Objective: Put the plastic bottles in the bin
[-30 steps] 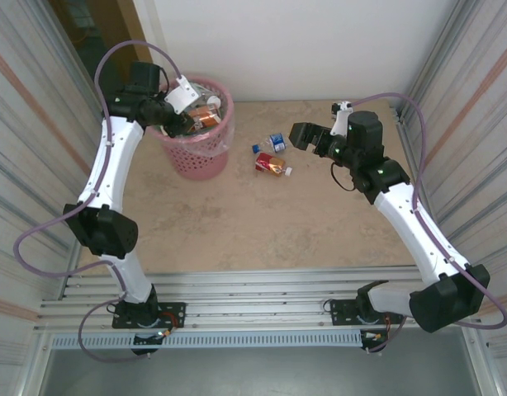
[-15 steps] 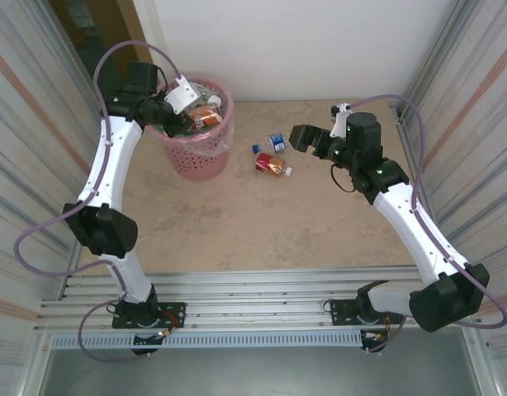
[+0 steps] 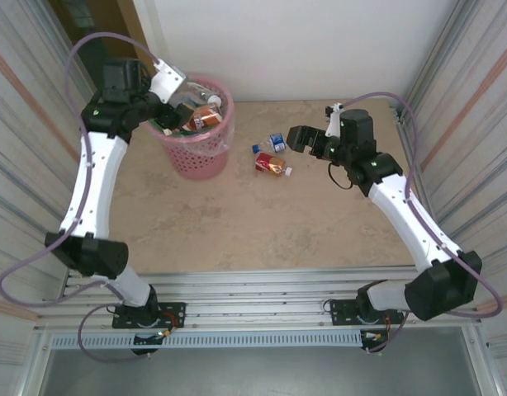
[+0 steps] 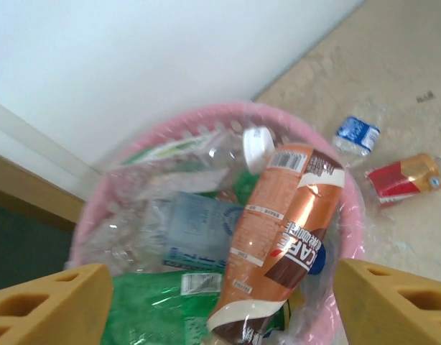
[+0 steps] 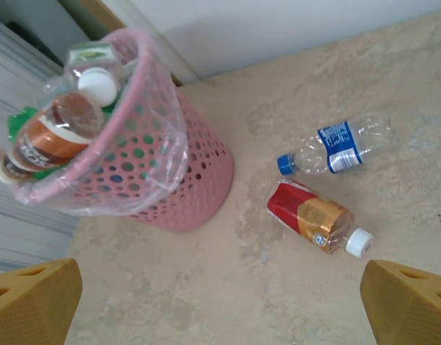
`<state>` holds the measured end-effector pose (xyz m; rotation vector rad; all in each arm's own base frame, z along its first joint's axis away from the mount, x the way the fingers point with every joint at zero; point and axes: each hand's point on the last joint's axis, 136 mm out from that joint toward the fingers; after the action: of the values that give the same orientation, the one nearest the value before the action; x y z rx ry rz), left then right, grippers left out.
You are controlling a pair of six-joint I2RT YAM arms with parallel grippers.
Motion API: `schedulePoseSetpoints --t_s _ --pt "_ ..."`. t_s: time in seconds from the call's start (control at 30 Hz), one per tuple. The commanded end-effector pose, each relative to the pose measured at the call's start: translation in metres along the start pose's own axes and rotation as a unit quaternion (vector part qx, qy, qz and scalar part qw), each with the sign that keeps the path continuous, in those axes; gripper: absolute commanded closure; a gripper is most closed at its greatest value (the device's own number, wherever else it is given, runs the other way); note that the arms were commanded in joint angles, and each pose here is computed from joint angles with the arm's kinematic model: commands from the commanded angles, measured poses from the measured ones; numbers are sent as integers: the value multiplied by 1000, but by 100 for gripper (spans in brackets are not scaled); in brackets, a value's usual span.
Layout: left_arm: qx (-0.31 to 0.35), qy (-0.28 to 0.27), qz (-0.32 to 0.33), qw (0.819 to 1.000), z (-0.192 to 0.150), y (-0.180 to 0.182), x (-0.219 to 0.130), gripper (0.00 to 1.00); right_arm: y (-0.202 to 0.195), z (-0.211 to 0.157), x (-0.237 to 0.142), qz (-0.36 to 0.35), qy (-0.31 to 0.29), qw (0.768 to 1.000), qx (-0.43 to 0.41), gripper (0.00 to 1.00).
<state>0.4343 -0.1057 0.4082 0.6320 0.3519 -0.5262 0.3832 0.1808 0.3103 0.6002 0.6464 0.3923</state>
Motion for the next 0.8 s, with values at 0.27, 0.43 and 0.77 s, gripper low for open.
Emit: schedulePoseSetpoints --t_s 0.27,0.43,0.77 --pt "-214 -140 63 965 8 -20 -87 1 -31 -39 60 -27 150 984 -90 2" --pt "-308 -146 54 939 -31 -50 -91 1 -52 -61 91 -45 199 970 -136 2" --pt "-451 -50 142 880 -163 -98 -88 1 -96 -90 150 -87 267 940 -192 1"
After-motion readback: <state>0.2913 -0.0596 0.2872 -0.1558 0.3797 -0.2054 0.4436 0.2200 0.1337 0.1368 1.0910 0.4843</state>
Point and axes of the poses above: each hand's point on the last joint's axis, 136 mm out from that joint toward the fingers, its own x axis out along the fingers, its own y axis along the line the jaws close on, z = x × y, and after that the axes turned 8 degrees about x, right-handed
